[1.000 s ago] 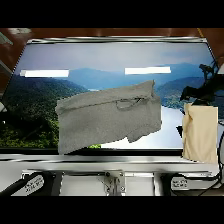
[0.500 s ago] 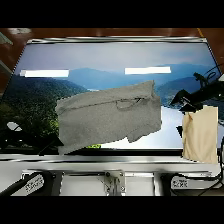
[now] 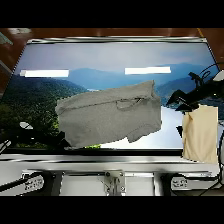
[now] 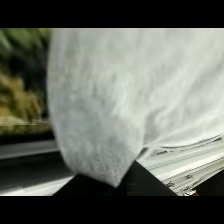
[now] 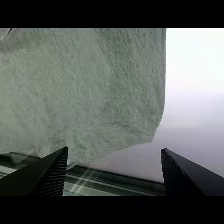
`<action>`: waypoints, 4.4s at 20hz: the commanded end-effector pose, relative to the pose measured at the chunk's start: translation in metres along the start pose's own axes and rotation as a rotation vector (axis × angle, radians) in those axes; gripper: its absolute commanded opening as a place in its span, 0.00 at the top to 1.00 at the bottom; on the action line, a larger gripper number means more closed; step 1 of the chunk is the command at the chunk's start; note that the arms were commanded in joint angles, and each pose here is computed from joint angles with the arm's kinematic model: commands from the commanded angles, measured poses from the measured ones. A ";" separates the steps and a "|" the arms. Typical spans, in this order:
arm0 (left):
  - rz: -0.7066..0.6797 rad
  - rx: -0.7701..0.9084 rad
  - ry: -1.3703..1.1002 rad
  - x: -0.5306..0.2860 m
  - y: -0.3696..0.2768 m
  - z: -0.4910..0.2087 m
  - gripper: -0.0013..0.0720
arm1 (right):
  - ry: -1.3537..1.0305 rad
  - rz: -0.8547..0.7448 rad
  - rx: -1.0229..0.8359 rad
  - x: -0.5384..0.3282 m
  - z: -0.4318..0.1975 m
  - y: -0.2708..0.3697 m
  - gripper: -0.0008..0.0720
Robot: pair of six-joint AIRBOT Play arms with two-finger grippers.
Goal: Fold the shirts.
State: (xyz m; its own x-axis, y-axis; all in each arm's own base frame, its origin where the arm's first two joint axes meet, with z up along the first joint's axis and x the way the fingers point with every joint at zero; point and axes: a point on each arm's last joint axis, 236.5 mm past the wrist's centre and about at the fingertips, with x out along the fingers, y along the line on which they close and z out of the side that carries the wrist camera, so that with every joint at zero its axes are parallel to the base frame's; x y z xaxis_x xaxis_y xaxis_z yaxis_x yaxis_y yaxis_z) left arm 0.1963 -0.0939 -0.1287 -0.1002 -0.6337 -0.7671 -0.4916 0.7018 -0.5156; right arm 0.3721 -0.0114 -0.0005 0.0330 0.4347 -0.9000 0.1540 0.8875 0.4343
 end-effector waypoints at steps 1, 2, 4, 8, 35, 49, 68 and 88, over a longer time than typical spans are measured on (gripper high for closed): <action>-0.054 0.013 0.017 0.001 -0.016 -0.002 0.93 | 0.061 -0.049 0.018 0.014 -0.017 -0.017 0.04; -0.056 0.023 0.010 -0.001 -0.017 0.000 0.93 | 0.093 -0.040 0.019 0.024 -0.026 -0.020 0.04; -0.059 0.048 -0.014 -0.006 -0.021 0.002 0.93 | 0.144 -0.022 0.022 0.047 -0.045 -0.026 0.04; -0.070 0.088 -0.041 -0.016 -0.031 -0.002 0.93 | 0.142 -0.012 0.038 0.087 -0.060 -0.039 0.04; -0.319 1.091 -1.805 -0.550 -0.350 -0.215 0.93 | -1.589 -0.019 -0.670 -0.424 -0.123 0.249 0.90; 0.119 0.868 -1.496 -0.462 -0.233 -0.236 0.93 | -1.517 -0.180 -0.570 -0.415 -0.244 0.217 0.90; 0.048 0.460 -0.904 -0.253 -0.160 0.173 0.93 | -0.994 -0.048 -0.307 -0.070 0.148 0.156 0.90; 0.162 0.534 -0.669 -0.135 -0.149 0.237 0.93 | -0.701 -0.098 -0.055 0.068 0.165 0.060 0.90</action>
State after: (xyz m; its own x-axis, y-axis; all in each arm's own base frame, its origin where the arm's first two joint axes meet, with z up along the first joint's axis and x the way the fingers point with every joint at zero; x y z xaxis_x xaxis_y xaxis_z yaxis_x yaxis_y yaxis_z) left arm 0.5157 -0.0358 -0.0174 0.5985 -0.2990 -0.7432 -0.0393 0.9157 -0.4000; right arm 0.5624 0.0530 -0.0238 0.7221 0.1555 -0.6740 0.1065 0.9378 0.3304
